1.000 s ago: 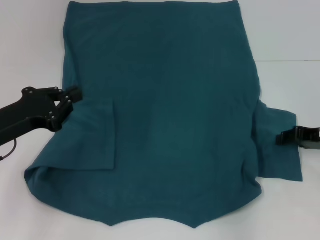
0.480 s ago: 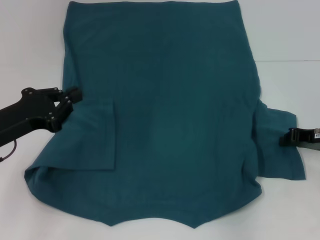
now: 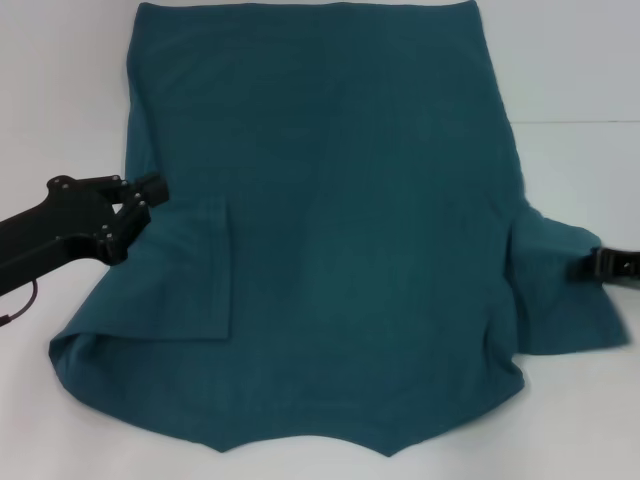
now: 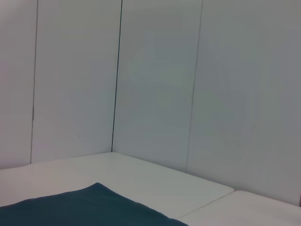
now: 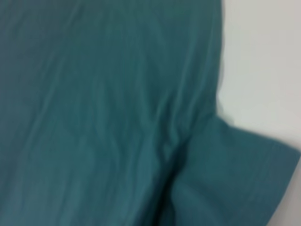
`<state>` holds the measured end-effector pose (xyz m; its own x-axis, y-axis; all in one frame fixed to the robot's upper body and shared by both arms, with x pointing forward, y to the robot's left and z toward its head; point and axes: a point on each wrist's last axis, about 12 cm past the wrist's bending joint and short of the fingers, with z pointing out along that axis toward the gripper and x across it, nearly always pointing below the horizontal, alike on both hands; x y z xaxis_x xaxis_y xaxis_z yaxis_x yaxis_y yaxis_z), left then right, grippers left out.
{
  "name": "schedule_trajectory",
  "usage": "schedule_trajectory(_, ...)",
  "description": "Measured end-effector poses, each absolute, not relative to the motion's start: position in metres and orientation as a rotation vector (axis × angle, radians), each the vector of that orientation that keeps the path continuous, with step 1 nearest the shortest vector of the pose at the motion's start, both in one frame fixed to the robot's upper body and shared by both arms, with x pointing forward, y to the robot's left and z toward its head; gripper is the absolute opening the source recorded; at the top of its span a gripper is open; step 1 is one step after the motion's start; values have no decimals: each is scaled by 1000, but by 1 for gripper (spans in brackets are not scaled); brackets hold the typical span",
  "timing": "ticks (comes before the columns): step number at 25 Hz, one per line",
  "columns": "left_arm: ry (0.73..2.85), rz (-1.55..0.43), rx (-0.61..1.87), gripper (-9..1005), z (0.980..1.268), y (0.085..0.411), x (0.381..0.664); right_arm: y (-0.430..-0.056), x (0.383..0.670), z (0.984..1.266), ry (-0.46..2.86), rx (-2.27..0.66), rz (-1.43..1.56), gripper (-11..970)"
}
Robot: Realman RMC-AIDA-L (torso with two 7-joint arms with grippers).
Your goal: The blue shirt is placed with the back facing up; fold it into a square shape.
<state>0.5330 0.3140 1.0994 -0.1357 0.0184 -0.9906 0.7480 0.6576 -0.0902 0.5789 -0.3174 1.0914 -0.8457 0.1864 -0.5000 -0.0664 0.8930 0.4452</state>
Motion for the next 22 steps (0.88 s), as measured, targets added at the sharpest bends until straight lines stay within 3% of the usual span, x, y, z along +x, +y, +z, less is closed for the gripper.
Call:
schedule_trajectory(6, 1586, -726, 629, 59, 1100, 313, 532, -349, 556, 1125, 2400, 136, 623, 23)
schedule_trajectory(11, 1568, -745, 619, 59, 1100, 309, 529, -367, 544, 1130, 2380, 178, 620, 28)
schedule_trajectory(22, 1557, -759, 613, 59, 1100, 308, 527, -336, 571, 1140, 2363, 30, 666, 37)
